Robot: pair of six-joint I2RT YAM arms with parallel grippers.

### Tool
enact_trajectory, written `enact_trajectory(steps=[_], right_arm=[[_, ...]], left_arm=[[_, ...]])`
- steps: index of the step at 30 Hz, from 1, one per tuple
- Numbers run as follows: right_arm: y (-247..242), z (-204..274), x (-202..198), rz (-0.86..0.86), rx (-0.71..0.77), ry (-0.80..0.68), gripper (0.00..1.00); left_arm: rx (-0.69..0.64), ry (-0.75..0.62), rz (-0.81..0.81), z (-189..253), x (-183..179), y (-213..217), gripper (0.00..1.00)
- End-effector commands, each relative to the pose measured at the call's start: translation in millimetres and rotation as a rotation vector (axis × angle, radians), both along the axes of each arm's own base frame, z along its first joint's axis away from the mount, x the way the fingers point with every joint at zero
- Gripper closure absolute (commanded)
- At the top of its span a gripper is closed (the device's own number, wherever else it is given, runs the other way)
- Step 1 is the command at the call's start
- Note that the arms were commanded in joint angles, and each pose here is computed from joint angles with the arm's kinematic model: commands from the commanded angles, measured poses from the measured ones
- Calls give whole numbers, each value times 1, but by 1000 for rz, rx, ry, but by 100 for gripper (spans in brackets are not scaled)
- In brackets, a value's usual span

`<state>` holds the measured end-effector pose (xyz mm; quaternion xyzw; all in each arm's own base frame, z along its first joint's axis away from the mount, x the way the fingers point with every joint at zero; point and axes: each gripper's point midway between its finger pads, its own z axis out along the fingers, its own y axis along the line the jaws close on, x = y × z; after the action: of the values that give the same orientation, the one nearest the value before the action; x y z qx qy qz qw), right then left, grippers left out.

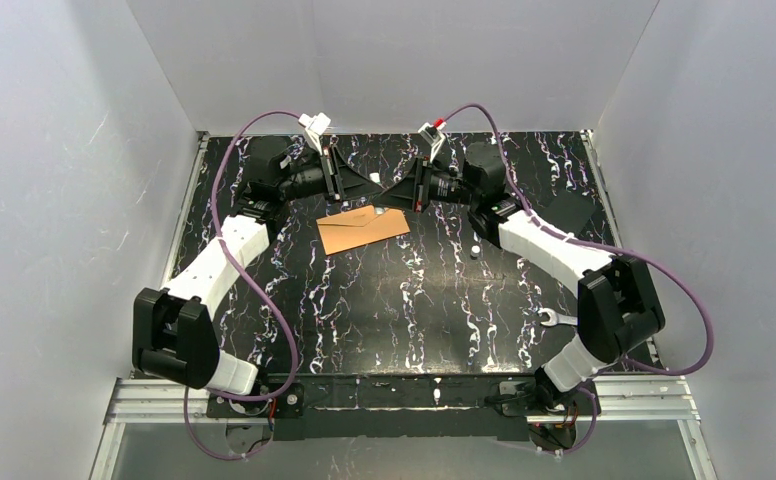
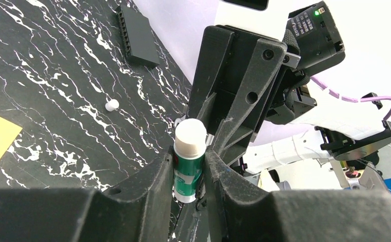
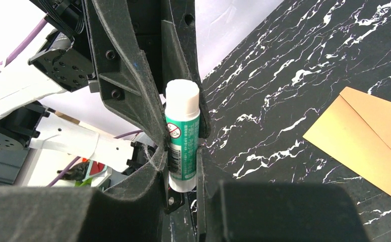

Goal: Place the letter into the envelope and seal it

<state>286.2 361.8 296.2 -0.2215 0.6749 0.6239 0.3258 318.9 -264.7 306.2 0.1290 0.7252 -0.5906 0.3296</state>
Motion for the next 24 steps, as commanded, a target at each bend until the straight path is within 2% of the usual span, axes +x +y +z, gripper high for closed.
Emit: enact_trajectory(steps=[1, 6, 9, 11, 12, 14, 17, 20, 24], right_arm=[[7, 37, 2, 22, 95, -100, 84], [8, 36, -4, 48, 98, -109, 83], [8, 35, -5, 46, 96, -109, 80], [6, 36, -3, 23, 97, -115, 77], [5, 34, 0, -3, 91, -114, 71], [0, 28, 8, -83, 69, -102, 51], [-9, 26, 15, -183, 86, -67, 33], [-18, 36, 11, -241, 206, 13, 31], [-40, 70, -3, -277, 475, 76, 30]], left_arm=[[-22, -33, -53, 8, -14, -3, 75], [-45, -19, -53, 12, -12, -5, 80], [-67, -7, -63, 16, -10, -8, 98], [-83, -1, -64, 20, -9, -9, 100], [-88, -6, -56, 21, -9, -8, 100], [-94, -25, -25, 26, -6, -7, 100], [-104, -44, 24, 35, 1, -5, 100], [-124, -51, 68, 46, 11, -4, 100], [-166, -89, 98, 69, 17, -4, 100]])
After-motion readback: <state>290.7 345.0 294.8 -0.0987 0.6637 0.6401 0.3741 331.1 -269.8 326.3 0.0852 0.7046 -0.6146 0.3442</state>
